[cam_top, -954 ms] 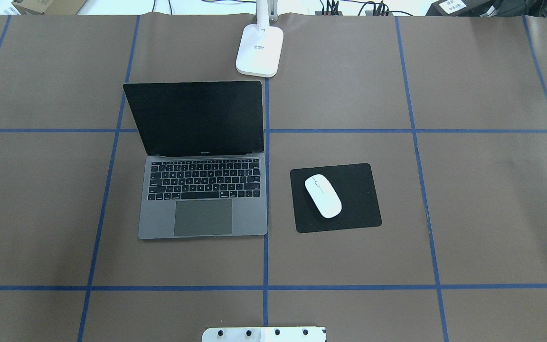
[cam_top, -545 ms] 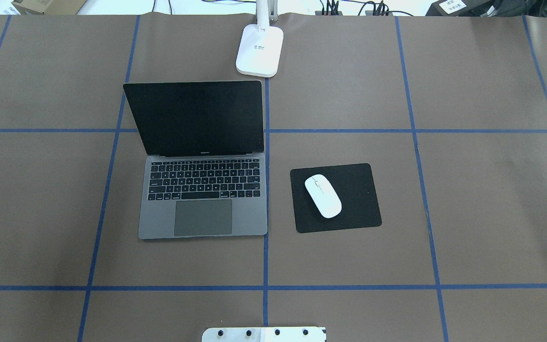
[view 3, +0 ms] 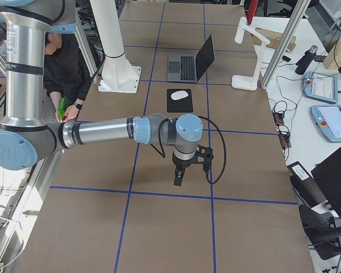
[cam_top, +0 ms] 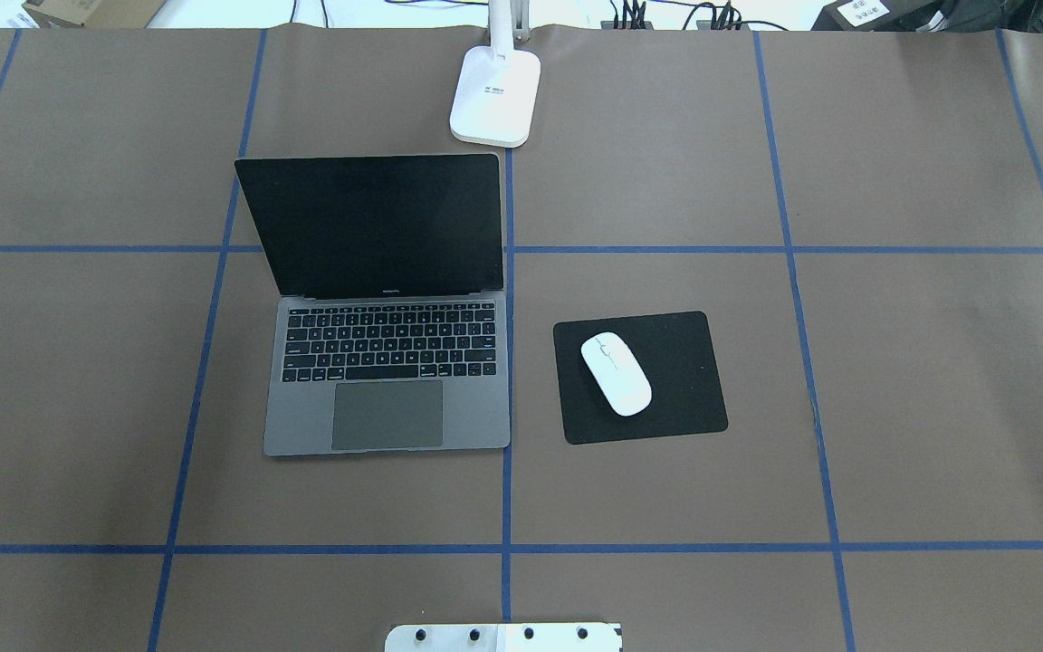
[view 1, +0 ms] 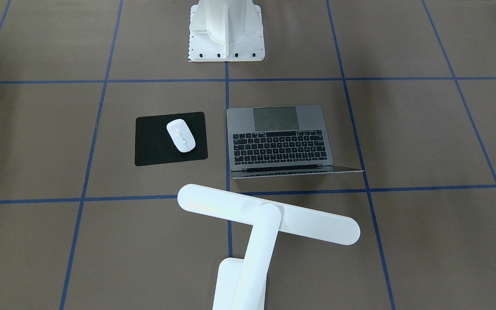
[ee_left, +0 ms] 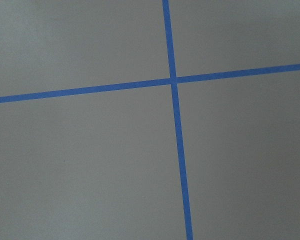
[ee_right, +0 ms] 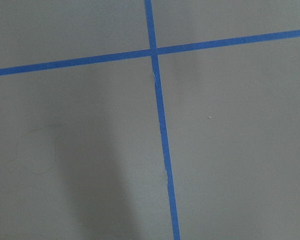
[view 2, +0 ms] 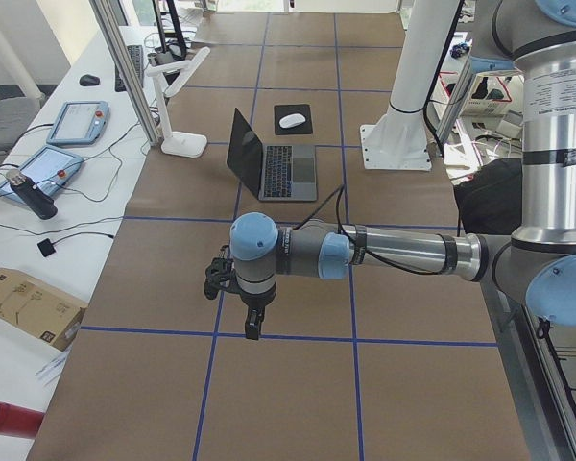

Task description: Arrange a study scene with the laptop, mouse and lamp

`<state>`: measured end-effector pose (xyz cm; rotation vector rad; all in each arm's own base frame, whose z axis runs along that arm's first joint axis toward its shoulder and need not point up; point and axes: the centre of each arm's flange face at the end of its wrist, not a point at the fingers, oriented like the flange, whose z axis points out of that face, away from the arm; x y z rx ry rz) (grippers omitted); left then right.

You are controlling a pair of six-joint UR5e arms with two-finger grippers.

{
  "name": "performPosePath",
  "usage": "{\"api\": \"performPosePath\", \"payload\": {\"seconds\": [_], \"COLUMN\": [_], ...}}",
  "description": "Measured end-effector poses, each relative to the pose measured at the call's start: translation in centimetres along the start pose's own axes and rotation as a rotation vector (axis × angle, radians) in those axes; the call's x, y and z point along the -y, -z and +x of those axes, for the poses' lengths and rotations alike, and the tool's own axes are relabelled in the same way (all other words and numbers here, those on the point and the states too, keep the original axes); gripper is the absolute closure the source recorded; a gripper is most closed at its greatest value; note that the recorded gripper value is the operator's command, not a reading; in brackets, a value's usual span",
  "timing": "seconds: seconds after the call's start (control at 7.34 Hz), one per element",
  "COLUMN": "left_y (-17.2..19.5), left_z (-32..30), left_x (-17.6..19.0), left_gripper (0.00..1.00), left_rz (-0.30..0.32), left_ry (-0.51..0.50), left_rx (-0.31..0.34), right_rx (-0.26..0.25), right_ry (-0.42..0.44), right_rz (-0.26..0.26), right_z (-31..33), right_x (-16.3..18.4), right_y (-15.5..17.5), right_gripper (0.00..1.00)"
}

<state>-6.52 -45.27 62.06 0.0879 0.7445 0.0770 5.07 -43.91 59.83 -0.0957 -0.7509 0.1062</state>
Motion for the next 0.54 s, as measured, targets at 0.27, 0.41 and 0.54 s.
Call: {"api": "performPosePath", "payload": {"seconds": [0.27, 0.41, 0.54], "left_y": [0.0, 0.0, -0.02], "left_z": [0.0, -0.01, -0.03], "left_x": [0.08, 0.1, 0.09], "left_gripper": [0.0, 0.0, 0.0], "left_rz": [0.0, 0.0, 0.0], "left_ry": [0.001, 0.001, 0.001], "left_rx": [0.0, 0.0, 0.0], "right_rx": [0.001, 0.002, 0.005], "right_ry": [0.002, 0.002, 0.002], "right_rz": [0.002, 0.002, 0.002], "right_z": [-0.09, -0.13, -0.18], "right_x": [0.06, 0.09, 0.1], "right_y": [0.08, 0.11, 0.12], "right_gripper": [0.01, 0.01, 0.01]}}
